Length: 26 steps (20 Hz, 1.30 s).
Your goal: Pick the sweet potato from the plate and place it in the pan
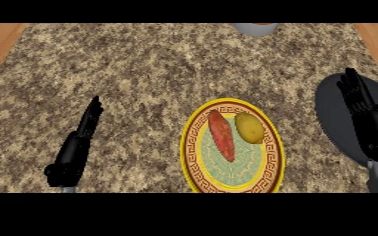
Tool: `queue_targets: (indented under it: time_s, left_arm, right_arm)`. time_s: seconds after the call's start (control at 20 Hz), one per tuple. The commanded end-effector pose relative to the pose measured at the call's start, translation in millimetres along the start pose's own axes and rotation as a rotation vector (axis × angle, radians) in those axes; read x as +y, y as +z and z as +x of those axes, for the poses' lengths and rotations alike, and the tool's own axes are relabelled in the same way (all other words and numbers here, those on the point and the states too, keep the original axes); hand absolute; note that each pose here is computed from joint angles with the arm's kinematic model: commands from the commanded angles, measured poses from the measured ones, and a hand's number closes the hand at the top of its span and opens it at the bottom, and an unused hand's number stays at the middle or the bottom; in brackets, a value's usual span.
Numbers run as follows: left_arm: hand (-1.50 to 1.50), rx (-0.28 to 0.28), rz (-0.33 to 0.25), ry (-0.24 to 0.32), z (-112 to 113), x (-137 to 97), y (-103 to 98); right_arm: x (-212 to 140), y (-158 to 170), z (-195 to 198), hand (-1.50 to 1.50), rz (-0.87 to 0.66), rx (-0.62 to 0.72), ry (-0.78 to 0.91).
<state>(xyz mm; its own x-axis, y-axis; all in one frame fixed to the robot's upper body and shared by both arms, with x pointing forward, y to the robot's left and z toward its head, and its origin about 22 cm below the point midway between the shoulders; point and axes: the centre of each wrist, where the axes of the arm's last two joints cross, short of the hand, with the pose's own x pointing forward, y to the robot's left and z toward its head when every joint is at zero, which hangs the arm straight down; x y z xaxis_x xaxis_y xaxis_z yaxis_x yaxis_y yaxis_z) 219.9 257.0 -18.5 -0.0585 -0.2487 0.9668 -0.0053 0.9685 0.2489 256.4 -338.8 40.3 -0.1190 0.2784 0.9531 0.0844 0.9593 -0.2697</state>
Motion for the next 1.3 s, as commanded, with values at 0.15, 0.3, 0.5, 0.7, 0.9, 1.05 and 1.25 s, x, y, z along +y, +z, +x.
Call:
queue_targets:
  time_s: [0.15, 0.3, 0.5, 0.7, 0.9, 1.05, 1.25]
  left_arm:
    - [0.00, 0.050, -0.178, 0.150, 17, -34, -18]
    - [0.00, 0.124, -0.222, 0.198, 6, -47, -7]
    - [0.00, 0.185, -0.308, 0.318, 35, -56, -38]
    - [0.00, 0.219, -0.253, 0.349, 31, -27, -42]
    - [0.00, 0.240, -0.252, 0.348, 31, -46, -35]
    - [0.00, 0.239, -0.242, 0.337, 28, -34, -37]
    - [0.00, 0.256, -0.235, 0.332, 34, -29, -42]
  right_arm:
    - [95, -39, 80, 1.50, 0.551, -0.343, 0.129]
    - [58, -58, 139, 1.50, 0.548, -0.648, 0.598]
    - [161, -57, 113, -1.50, 0.711, -0.767, 0.379]
    - [191, -61, 110, -1.50, 0.814, -0.888, 0.357]
    - [190, -59, 119, -1.50, 0.984, -0.780, 0.843]
    - [211, -49, 128, -1.50, 1.009, -0.731, 1.135]
    - [239, -33, 146, -1.50, 1.030, -0.682, 1.490]
